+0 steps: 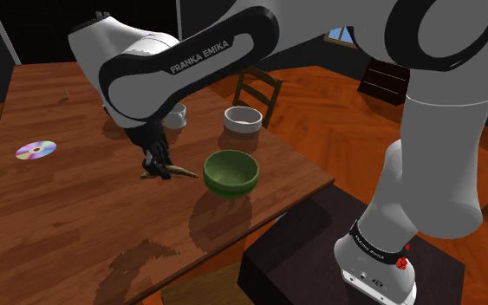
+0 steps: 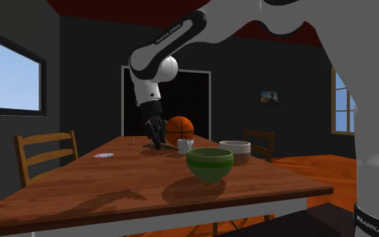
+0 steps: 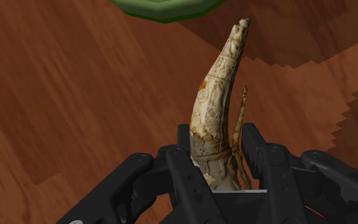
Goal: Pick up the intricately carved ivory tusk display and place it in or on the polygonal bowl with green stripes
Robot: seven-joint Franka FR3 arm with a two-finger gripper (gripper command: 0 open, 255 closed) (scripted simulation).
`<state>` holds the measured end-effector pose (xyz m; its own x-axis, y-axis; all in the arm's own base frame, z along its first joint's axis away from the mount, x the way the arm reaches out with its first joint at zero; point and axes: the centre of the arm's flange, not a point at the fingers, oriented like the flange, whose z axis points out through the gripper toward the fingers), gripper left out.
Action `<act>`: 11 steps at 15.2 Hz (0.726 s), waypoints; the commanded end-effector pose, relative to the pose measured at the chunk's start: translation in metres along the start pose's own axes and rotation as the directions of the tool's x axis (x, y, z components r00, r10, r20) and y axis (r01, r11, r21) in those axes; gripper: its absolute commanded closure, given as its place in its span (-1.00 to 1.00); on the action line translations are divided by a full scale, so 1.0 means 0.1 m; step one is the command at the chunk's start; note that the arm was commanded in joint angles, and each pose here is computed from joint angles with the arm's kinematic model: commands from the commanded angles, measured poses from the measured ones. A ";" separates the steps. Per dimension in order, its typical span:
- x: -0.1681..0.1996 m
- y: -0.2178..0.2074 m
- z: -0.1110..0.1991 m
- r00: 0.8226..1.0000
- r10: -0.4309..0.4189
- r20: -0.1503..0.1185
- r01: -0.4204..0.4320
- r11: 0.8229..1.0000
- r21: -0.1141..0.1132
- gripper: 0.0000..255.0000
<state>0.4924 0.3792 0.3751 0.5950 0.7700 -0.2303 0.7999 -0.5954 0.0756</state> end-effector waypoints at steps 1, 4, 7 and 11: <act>-0.02 0.00 -0.09 1.000 0.000 0.000 0.000 1.000 0.000 1.00; -0.06 0.02 -0.24 1.000 0.000 0.000 0.000 1.000 0.000 1.00; -0.10 0.03 -0.40 1.000 0.000 0.000 0.000 1.000 0.000 1.00; -0.14 0.04 -0.60 1.000 0.000 0.000 0.000 1.000 0.000 1.00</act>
<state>0.4904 0.3797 0.4322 0.5950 0.7700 -0.2305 0.7998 -0.5954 0.0755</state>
